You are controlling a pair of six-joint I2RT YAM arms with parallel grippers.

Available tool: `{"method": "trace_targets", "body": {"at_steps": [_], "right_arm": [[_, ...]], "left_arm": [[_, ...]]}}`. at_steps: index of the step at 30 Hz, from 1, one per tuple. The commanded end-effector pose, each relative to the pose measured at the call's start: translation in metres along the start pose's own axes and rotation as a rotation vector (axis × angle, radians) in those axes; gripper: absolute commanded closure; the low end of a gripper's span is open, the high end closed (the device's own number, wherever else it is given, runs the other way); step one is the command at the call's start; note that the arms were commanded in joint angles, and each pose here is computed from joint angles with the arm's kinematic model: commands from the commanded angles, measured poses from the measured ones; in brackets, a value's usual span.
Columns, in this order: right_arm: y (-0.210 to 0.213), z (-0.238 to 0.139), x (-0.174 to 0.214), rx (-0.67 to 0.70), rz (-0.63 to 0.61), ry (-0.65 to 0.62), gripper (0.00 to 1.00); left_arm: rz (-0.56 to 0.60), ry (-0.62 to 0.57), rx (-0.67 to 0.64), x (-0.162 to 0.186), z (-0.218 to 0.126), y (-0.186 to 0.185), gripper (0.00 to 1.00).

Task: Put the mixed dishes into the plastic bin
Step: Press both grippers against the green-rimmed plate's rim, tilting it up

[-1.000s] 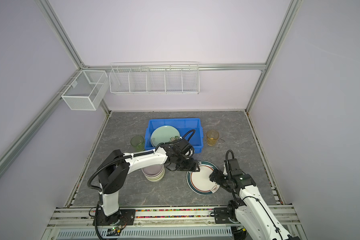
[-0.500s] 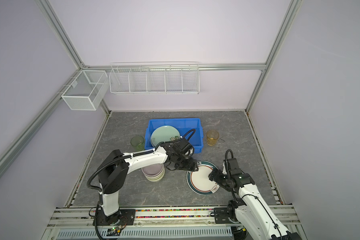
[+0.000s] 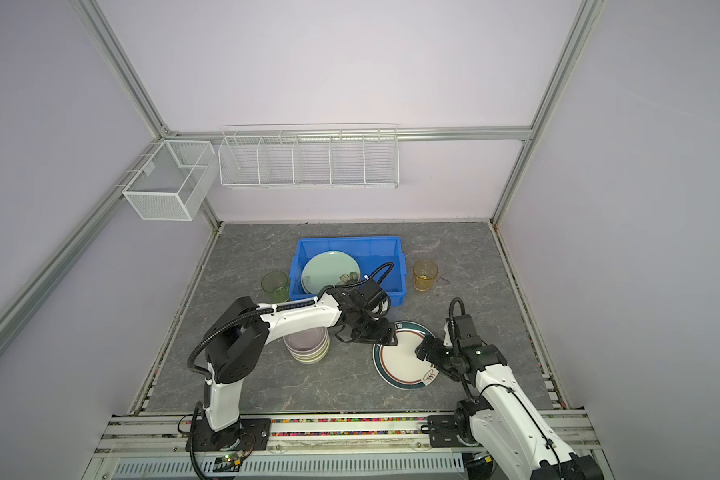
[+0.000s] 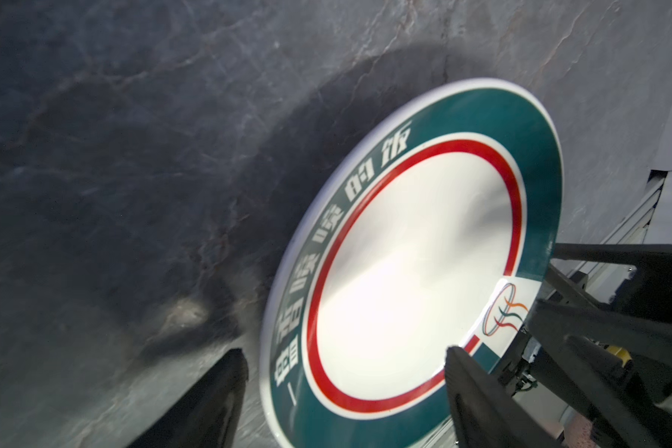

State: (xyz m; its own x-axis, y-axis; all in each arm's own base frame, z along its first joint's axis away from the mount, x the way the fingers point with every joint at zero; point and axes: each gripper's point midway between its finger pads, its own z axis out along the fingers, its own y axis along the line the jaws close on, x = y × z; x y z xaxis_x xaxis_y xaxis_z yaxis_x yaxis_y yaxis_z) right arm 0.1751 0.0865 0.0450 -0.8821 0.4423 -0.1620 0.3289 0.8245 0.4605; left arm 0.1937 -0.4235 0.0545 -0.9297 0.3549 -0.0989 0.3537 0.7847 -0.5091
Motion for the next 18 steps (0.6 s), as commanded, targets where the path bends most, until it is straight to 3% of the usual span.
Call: {"method": "trace_targets", "body": {"at_steps": [1,11,18], "right_arm": [[0.002,0.004,0.001,-0.023,-0.003,0.010,0.11],[0.011,0.008,-0.001,-0.073,-0.005,0.009,0.09],[0.025,0.000,-0.010,-0.141,-0.020,-0.043,0.02]], "left_arm": [[0.009,-0.011,0.054,-0.007,-0.003,-0.017,0.20],[0.003,-0.027,0.155,-0.009,-0.019,-0.042,0.26],[0.002,-0.026,0.171,-0.009,-0.021,-0.046,0.26]]}}
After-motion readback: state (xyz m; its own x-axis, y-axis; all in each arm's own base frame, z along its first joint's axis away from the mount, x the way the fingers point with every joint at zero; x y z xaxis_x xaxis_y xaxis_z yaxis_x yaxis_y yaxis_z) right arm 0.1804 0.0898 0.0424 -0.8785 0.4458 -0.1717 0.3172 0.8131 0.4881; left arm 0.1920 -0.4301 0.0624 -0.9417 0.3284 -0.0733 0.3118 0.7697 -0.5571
